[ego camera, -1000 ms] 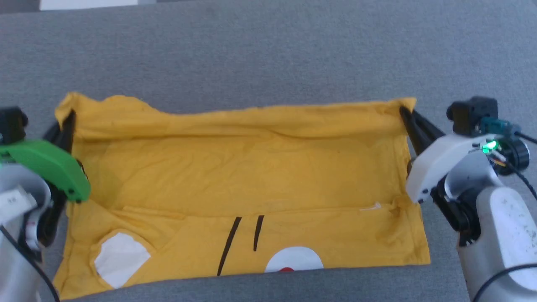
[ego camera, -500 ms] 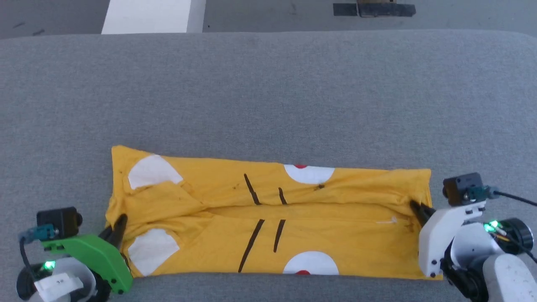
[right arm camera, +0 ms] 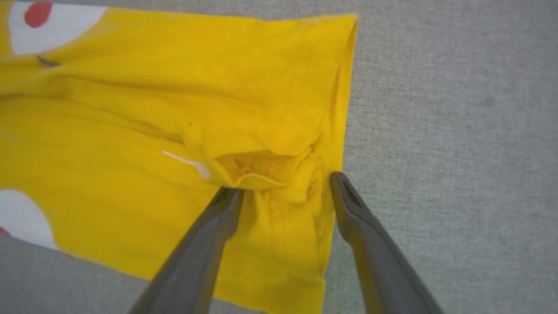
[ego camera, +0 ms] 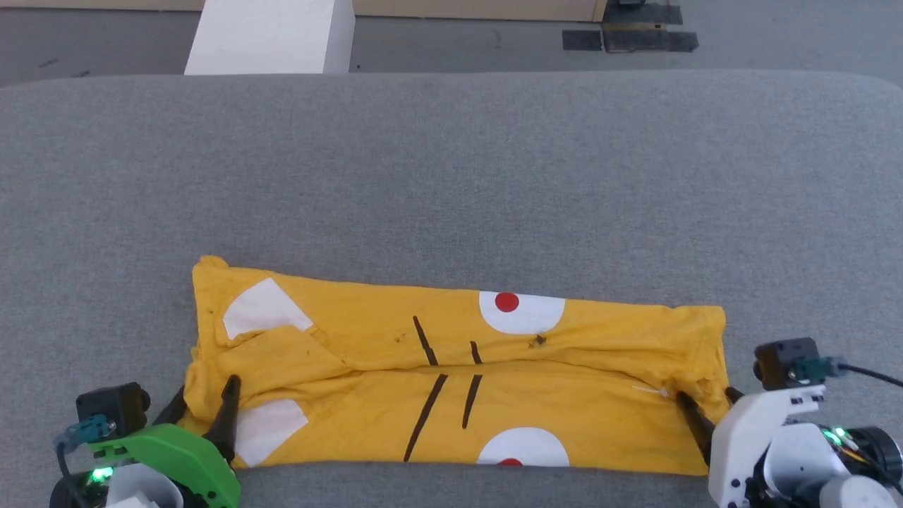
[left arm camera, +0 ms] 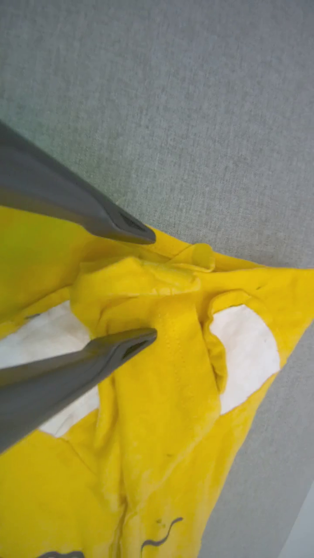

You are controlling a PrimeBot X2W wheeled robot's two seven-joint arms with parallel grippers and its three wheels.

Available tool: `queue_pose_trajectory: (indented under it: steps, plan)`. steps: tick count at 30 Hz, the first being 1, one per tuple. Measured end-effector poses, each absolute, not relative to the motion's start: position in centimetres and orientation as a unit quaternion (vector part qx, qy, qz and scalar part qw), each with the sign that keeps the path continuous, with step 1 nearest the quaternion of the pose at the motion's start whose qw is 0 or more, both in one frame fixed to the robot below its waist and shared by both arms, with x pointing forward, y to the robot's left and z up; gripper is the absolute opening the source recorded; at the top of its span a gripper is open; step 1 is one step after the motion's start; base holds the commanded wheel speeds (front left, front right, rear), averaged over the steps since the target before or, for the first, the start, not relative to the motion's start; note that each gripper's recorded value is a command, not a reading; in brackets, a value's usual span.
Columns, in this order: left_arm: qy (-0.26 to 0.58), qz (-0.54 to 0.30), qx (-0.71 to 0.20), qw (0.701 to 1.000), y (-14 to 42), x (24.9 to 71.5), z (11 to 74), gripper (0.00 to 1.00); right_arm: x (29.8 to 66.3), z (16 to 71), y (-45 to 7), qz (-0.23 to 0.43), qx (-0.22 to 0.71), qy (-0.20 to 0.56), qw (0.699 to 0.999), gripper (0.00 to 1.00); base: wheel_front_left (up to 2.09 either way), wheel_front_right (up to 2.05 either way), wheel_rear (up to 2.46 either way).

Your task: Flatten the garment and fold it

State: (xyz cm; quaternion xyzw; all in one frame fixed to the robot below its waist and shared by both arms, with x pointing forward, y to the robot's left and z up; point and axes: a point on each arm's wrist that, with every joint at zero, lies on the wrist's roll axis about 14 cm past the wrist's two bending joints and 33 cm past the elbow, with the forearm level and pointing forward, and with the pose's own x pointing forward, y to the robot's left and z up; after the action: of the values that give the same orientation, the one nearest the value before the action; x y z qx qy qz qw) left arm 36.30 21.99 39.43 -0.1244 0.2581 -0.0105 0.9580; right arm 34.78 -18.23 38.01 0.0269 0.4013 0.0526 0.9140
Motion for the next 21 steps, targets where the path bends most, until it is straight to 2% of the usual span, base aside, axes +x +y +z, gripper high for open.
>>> queue_pose_trajectory:
  steps: [1, 6, 11, 15, 21]
  plan:
    - [0.206, -0.013, -0.123, 0.971, 21.6, 36.9, 41.2, 1.0, 34.5, 39.2, -18.4, 0.041, 0.047, 0.37, 0.927, 1.0, 0.0, 0.0, 0.0]
    - [0.109, -0.019, -0.095, 0.989, 21.2, 37.8, 44.3, 1.0, 36.1, 42.8, -18.7, 0.028, 0.063, 0.266, 0.962, 1.0, 0.0, 0.0, 0.0]
    - [0.034, -0.028, -0.066, 0.997, 20.6, 39.9, 47.8, 1.0, 36.8, 44.8, -19.6, 0.012, 0.094, 0.194, 0.976, 1.0, 0.0, 0.0, 0.0]
    - [-0.008, -0.034, -0.033, 0.999, 20.2, 41.3, 50.1, 1.0, 36.5, 44.1, -20.4, -0.005, 0.121, 0.189, 0.974, 1.0, 0.0, 0.0, 0.0]
    - [-0.047, -0.036, -0.02, 0.998, 19.4, 42.7, 52.1, 1.0, 36.2, 41.5, -20.9, -0.021, 0.161, 0.235, 0.958, 1.0, 0.0, 0.0, 0.0]
